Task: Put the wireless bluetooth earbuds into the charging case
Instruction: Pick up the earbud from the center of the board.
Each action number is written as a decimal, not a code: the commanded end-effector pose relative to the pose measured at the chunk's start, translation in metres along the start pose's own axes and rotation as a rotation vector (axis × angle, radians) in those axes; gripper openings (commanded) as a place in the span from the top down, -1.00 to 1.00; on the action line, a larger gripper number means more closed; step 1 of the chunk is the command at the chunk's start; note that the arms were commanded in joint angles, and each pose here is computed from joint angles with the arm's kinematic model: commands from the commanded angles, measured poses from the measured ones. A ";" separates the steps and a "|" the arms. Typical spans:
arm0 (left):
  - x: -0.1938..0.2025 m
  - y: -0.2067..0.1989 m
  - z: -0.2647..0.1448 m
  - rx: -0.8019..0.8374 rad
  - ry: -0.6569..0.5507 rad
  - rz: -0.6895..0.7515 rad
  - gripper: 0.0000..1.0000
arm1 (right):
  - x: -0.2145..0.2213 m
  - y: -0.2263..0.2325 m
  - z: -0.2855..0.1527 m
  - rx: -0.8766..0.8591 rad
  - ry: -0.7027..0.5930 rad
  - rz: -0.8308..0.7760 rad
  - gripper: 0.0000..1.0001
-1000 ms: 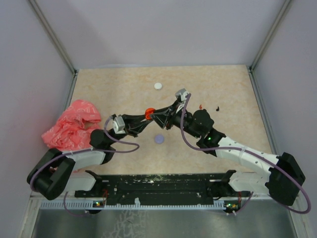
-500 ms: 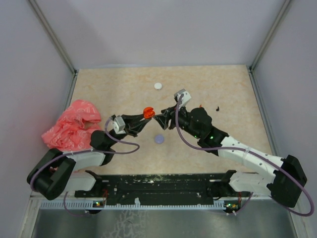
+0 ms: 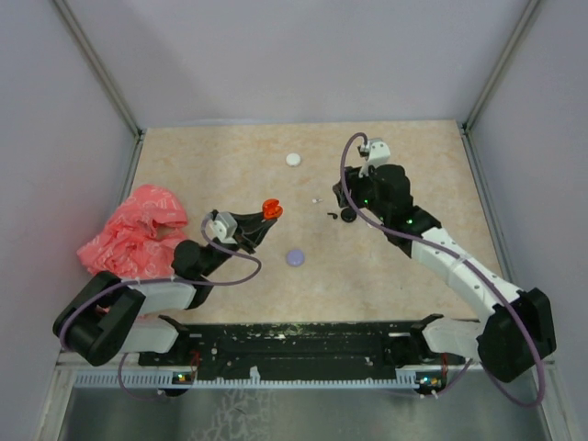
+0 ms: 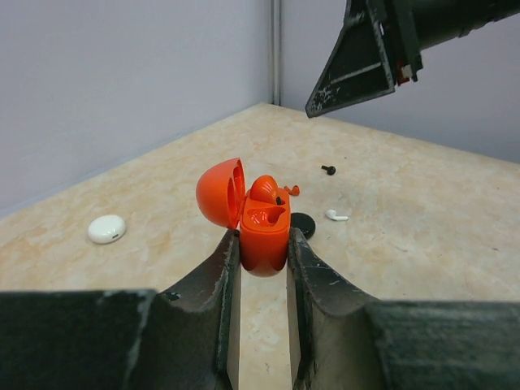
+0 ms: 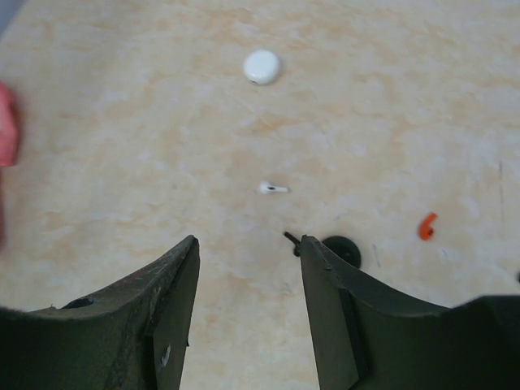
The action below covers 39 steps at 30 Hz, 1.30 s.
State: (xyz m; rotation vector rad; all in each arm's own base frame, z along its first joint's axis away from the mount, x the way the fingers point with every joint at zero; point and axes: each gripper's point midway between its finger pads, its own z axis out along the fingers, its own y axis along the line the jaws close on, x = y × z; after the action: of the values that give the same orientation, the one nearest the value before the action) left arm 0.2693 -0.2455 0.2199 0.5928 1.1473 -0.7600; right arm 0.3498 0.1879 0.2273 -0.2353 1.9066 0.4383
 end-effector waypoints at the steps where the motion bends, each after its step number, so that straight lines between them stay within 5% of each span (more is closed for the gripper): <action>1: 0.008 0.005 -0.002 -0.033 0.031 0.006 0.99 | 0.006 -0.050 0.017 0.127 0.049 0.023 -0.05; 15: 0.023 0.007 -0.003 -0.027 0.078 0.042 0.99 | 0.079 -0.160 0.091 0.386 0.239 0.074 0.09; 39: 0.032 0.007 -0.003 -0.016 0.097 0.040 0.99 | 0.126 -0.178 0.114 0.435 0.421 0.071 0.55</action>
State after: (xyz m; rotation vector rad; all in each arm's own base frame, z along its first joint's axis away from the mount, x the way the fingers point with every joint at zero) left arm 0.2810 -0.2454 0.1785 0.6413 1.2692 -0.6907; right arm 0.4525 0.0798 0.0280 0.0301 2.4033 0.0112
